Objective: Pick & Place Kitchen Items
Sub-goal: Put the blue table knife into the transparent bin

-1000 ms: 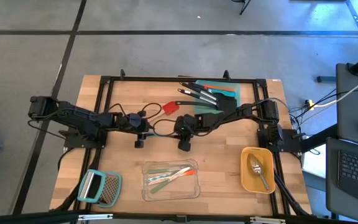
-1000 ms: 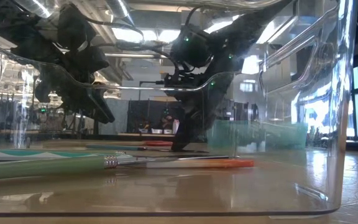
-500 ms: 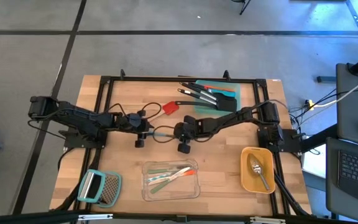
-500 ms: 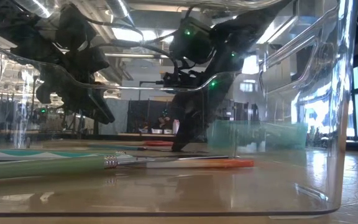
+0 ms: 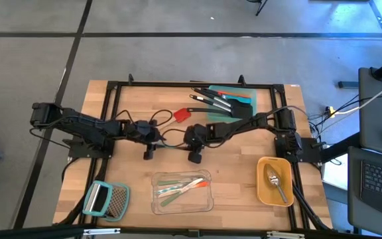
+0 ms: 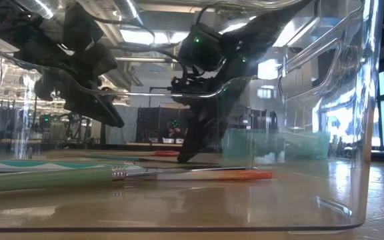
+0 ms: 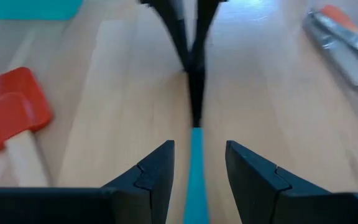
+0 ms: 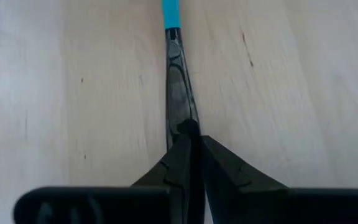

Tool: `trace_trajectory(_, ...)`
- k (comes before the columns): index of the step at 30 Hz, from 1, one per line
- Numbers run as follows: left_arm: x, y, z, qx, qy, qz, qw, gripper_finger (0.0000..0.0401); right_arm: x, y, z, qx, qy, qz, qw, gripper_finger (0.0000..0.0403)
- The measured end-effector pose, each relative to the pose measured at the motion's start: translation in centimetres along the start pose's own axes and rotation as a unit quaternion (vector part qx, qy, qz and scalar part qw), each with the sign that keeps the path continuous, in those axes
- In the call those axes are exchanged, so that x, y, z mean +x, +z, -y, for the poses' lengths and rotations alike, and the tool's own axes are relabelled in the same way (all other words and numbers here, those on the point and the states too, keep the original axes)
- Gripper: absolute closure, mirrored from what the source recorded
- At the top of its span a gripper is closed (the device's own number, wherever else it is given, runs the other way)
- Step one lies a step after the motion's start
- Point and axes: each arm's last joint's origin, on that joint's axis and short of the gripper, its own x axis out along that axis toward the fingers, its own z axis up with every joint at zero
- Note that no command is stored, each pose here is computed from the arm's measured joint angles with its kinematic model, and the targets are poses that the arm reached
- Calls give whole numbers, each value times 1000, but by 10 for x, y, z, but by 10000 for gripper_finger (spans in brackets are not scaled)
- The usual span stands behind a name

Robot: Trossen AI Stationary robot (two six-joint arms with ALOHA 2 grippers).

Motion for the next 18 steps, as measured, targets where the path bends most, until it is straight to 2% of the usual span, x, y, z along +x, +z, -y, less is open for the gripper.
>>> trace_trajectory(4,0,-3,-3,-4,13,-15,1000,262,0,0,1,-6,-31,3,999,364)
trace_trajectory(8,0,-5,-5,-37,12,-23,999,262,1,-2,-6,-23,-103,17,994,364)
trace_trajectory(14,-1,-4,-8,-64,-31,-18,997,262,6,-8,-20,-54,-171,30,983,364)
trace_trajectory(18,-1,-5,-9,-64,-35,-19,997,262,9,-11,-27,-65,-198,33,977,364)
